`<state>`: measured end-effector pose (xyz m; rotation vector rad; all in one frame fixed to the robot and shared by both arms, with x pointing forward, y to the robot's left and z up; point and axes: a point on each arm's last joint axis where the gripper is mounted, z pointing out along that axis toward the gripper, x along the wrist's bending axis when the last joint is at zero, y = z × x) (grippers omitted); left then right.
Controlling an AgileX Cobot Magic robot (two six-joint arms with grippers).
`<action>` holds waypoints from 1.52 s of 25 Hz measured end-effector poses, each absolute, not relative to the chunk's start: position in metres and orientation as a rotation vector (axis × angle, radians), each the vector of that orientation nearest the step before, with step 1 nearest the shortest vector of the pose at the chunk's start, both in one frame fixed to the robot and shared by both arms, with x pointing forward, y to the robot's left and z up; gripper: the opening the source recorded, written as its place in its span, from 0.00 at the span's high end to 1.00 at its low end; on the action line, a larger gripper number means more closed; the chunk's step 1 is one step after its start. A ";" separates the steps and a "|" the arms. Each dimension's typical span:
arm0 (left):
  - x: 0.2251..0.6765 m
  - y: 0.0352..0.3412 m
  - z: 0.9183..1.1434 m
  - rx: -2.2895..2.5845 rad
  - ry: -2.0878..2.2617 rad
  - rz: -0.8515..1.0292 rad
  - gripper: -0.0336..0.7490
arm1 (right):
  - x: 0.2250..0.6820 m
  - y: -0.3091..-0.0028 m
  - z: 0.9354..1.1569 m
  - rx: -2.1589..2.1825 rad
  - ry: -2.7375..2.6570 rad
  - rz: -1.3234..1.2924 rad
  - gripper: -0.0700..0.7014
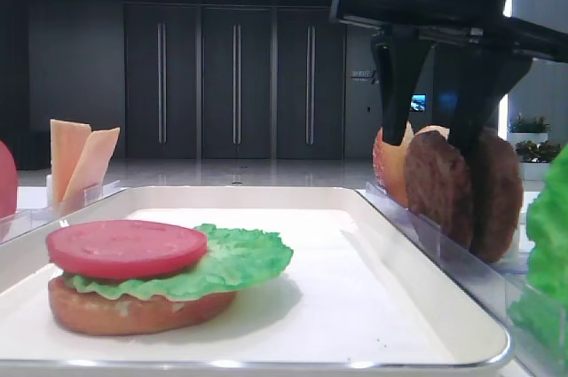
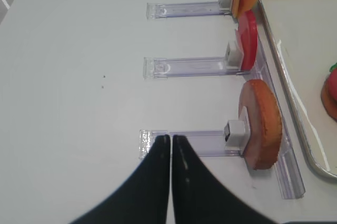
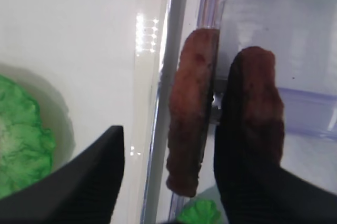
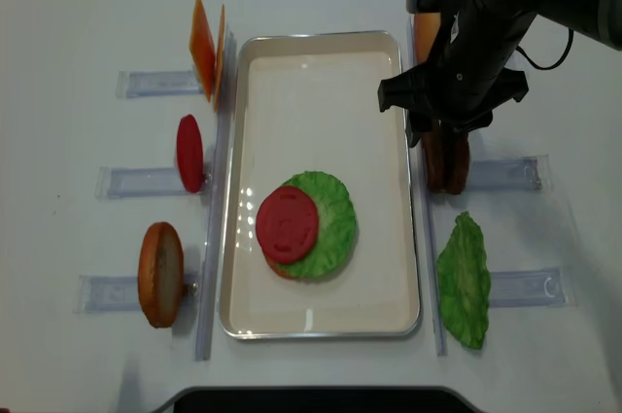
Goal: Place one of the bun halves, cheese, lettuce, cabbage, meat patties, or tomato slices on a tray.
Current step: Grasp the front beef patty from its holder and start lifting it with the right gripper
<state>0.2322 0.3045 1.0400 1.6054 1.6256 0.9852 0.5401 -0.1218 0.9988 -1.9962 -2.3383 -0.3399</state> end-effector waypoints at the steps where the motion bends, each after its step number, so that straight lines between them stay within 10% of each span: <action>1: 0.232 0.305 1.040 1.605 1.626 0.985 0.96 | 0.541 -0.122 0.997 -1.996 -2.339 -0.331 0.43; 38: 0.232 0.305 1.040 1.605 1.626 0.985 0.96 | 0.550 -0.121 0.989 -1.993 -2.424 -0.372 0.52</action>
